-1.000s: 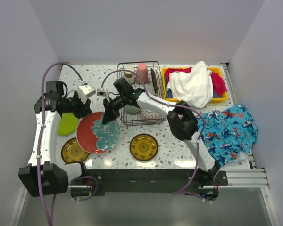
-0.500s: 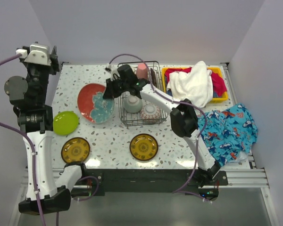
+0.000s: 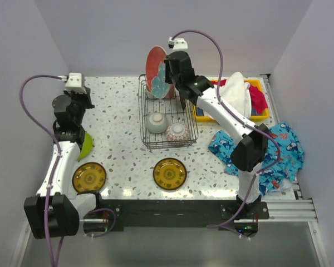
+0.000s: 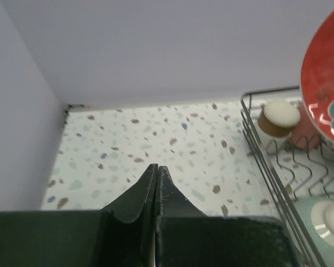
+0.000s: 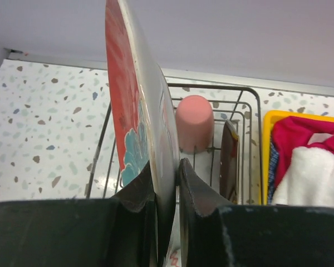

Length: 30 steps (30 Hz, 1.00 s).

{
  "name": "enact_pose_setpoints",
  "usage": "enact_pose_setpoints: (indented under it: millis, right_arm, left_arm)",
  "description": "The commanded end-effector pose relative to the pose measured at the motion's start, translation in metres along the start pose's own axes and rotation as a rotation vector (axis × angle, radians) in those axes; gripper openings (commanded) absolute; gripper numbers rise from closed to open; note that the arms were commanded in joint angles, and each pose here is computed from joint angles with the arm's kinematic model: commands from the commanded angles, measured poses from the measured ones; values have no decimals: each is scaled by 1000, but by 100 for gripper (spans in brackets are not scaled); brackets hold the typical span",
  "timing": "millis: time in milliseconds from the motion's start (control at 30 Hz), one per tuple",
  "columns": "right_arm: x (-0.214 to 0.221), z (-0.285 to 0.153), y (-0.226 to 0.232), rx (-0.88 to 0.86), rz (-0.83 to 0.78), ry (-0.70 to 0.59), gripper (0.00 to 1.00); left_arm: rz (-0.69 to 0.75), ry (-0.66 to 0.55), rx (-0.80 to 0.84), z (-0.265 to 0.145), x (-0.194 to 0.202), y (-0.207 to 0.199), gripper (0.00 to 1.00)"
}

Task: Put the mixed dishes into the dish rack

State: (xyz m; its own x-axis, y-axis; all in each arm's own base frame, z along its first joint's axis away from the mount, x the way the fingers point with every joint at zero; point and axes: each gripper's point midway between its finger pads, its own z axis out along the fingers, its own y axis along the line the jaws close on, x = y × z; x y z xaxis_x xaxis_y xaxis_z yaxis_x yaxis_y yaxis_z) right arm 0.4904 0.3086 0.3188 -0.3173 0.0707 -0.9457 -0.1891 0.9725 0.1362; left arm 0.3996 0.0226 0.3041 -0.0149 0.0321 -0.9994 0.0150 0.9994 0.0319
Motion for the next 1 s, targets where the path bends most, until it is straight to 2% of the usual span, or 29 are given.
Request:
enact_pose_setpoints:
  millis: [0, 33, 200, 500, 900, 967]
  right_arm:
    - [-60, -34, 4, 93, 6, -205, 0]
    - [-56, -36, -3, 150, -30, -194, 0]
    - [-47, -37, -24, 305, -58, -179, 0]
    - [-38, -43, -38, 448, -74, -187, 0]
    - [-37, -37, -46, 514, -190, -201, 0]
    - [-33, -37, -49, 529, -247, -186, 0]
  left_arm:
    - [31, 66, 188, 12, 48, -52, 0]
    - [30, 90, 225, 10, 64, -64, 0]
    - [-41, 136, 325, 9, 86, -95, 0]
    - [-81, 234, 395, -7, 125, -113, 0]
    - [-123, 249, 410, -14, 129, -120, 0]
    - [-123, 248, 410, -14, 129, -120, 0]
